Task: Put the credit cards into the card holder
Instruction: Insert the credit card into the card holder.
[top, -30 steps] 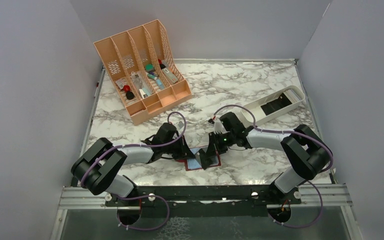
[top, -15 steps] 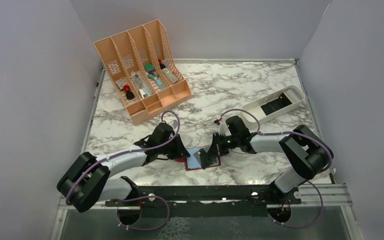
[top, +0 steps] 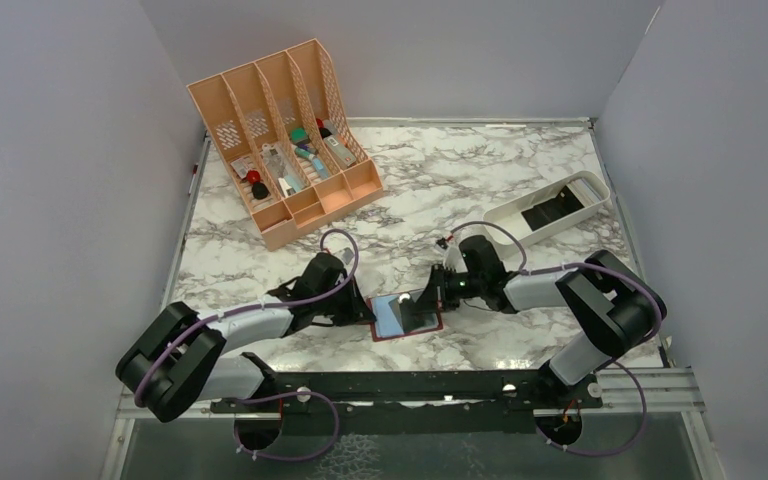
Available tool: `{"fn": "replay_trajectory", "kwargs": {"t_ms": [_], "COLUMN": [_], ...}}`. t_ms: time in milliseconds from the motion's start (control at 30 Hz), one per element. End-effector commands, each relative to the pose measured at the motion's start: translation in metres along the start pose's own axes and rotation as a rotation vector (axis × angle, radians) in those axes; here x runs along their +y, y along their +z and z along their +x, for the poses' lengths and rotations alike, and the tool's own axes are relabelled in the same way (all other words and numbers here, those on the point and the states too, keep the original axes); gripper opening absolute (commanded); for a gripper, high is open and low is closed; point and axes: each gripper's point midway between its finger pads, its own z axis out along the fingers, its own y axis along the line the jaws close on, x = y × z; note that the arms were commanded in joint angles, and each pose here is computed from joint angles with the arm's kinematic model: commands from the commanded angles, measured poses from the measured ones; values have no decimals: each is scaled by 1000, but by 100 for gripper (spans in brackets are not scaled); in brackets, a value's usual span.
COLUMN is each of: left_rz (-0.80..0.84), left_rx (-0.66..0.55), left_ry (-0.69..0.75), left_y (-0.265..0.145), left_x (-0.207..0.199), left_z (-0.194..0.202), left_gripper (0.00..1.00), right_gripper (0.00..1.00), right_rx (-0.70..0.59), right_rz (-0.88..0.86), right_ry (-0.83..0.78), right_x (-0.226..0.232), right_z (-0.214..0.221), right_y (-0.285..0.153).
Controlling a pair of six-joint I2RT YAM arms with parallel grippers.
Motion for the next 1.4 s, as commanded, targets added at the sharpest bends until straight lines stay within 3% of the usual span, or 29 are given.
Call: {"fn": "replay_trajectory", "kwargs": {"t_ms": [0,500,1367], "left_rz": [-27,-18,11], "left_rx": [32,38,50], "left_ry": [-20,-45,-40], "left_y": [4,5,9], "left_x": [15,22,11], "left_z": [14,24,24], "left_gripper": [2,2,1], "right_gripper": [1,1,4], "right_rx": [-76,-158,-273], "right_rz": [62,118,38], "right_ry": [59,60,133], "right_x": [-22,-31,-23], "right_z": [1,-1,-1], "right_y": [0,-9,-13]}}
